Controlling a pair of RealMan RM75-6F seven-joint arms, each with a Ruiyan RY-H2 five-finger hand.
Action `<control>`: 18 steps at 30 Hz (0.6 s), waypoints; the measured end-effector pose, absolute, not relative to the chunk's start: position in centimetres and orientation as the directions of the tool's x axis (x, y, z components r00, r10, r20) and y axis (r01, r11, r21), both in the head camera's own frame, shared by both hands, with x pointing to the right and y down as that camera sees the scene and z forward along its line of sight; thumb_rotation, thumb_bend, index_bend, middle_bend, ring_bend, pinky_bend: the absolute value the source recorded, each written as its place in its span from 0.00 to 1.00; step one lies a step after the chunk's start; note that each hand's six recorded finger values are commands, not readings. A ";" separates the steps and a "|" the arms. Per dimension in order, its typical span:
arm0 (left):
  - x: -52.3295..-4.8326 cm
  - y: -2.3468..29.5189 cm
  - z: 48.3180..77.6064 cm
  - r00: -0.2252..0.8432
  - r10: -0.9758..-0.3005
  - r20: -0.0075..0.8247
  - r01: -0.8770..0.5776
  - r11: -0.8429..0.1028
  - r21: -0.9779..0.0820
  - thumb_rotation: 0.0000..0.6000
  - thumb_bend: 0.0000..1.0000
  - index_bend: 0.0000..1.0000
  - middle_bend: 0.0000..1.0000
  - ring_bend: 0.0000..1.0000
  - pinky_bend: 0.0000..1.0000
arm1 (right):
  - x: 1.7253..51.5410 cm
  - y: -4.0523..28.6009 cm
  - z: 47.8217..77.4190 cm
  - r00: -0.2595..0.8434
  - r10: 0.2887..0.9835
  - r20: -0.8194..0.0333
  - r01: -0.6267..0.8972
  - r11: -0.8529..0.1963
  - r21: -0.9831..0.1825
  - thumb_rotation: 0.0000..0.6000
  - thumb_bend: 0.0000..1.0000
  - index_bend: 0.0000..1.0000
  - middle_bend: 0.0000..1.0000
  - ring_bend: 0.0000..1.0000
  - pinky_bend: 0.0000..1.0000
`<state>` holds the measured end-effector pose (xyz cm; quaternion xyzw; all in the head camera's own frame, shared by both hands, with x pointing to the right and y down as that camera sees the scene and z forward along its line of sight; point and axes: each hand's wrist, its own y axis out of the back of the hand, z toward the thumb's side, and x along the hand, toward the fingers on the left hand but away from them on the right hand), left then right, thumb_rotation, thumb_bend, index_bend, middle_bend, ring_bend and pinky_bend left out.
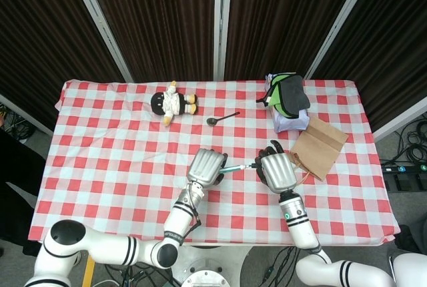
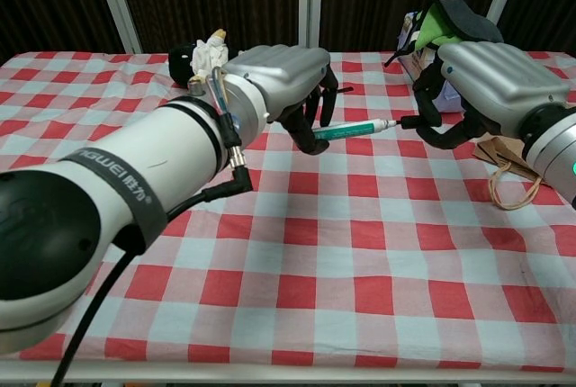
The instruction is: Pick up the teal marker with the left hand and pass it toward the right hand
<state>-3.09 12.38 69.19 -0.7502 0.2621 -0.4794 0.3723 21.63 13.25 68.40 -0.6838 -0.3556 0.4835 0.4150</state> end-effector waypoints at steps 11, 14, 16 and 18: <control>-6.5 12.3 70.9 0.413 -0.733 0.541 -0.008 -0.597 -0.803 1.00 0.41 0.58 0.59 0.54 0.60 | 23.7 13.4 69.1 0.231 0.896 -0.380 0.072 -0.405 -0.912 1.00 0.37 0.83 0.75 0.39 0.21; -7.8 12.4 72.3 0.410 -0.719 0.562 0.017 -0.610 -0.792 1.00 0.41 0.58 0.59 0.54 0.60 | 24.0 13.6 69.7 0.220 0.893 -0.393 0.068 -0.416 -0.907 1.00 0.37 0.83 0.74 0.39 0.21; -8.6 12.5 73.1 0.410 -0.709 0.574 0.032 -0.618 -0.785 1.00 0.41 0.58 0.59 0.54 0.60 | 24.1 13.7 70.1 0.216 0.889 -0.403 0.066 -0.425 -0.903 1.00 0.36 0.83 0.74 0.39 0.21; -9.1 12.5 73.6 0.411 -0.705 0.578 0.042 -0.619 -0.784 1.00 0.41 0.58 0.59 0.54 0.60 | 24.0 13.8 70.5 0.214 0.886 -0.412 0.064 -0.434 -0.899 1.00 0.36 0.84 0.73 0.39 0.21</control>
